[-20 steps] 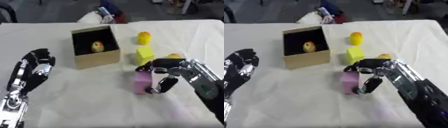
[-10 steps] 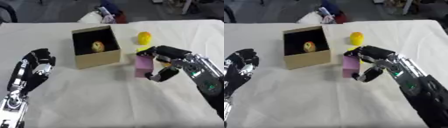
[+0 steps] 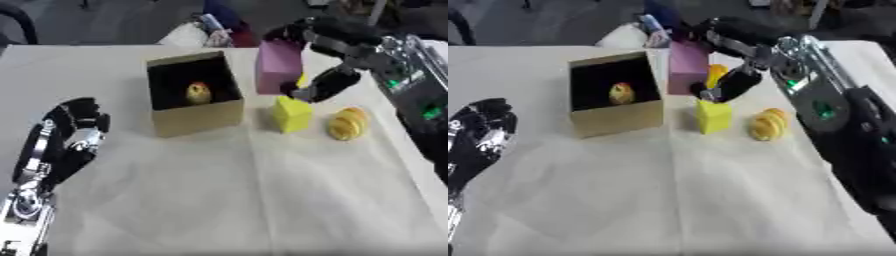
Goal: Pick up objects on the table and place them in the box.
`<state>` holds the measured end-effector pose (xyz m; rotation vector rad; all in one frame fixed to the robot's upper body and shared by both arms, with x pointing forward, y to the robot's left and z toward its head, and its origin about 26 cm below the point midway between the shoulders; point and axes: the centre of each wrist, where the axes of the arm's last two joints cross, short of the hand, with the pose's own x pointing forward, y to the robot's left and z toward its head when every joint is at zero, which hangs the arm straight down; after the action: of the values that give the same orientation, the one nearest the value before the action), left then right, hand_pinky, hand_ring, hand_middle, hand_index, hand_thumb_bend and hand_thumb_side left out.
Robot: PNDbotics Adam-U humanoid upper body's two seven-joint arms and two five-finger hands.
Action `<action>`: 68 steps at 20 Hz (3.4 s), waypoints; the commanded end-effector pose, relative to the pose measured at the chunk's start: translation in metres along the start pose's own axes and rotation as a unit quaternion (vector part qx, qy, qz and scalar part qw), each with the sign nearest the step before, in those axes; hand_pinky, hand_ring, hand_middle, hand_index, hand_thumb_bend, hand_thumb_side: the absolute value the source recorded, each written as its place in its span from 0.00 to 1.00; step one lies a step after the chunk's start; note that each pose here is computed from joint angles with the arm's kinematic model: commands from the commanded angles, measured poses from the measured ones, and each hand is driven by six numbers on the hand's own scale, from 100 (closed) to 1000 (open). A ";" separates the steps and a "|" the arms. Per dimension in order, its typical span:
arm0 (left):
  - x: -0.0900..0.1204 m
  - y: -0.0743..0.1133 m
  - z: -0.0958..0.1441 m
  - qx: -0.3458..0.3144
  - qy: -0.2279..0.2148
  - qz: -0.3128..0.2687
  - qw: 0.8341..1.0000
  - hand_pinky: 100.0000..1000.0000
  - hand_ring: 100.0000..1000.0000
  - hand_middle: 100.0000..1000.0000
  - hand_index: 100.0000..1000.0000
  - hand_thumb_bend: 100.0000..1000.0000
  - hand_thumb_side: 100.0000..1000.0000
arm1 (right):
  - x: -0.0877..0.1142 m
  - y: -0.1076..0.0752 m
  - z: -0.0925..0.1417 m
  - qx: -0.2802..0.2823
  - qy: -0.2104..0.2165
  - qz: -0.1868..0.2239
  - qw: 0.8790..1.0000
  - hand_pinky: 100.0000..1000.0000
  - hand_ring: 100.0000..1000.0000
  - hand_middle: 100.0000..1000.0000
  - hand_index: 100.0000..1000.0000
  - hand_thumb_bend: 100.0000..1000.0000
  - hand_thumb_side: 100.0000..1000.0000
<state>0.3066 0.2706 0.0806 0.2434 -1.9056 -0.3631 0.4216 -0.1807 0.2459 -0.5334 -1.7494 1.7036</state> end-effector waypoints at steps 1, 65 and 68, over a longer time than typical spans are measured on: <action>0.008 0.002 -0.005 -0.006 -0.018 -0.003 1.000 0.72 0.70 0.64 0.76 0.26 0.38 | -0.012 -0.001 -0.028 0.004 0.011 -0.029 0.999 0.68 0.67 0.52 0.84 0.00 0.00; 0.004 0.002 -0.002 -0.012 -0.011 -0.002 1.000 0.72 0.71 0.65 0.76 0.25 0.38 | -0.096 0.072 -0.014 0.302 0.152 -0.009 0.941 0.71 0.67 0.46 0.63 0.12 0.10; 0.004 0.002 -0.001 -0.011 -0.011 -0.003 1.000 0.72 0.71 0.65 0.76 0.25 0.38 | -0.092 0.063 -0.012 0.281 0.141 -0.007 0.949 0.67 0.60 0.36 0.51 0.06 0.01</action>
<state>0.3055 0.2671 0.0778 0.2100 -1.8981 -0.3863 0.4876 -0.2234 0.1616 -0.4518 -1.0090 1.8884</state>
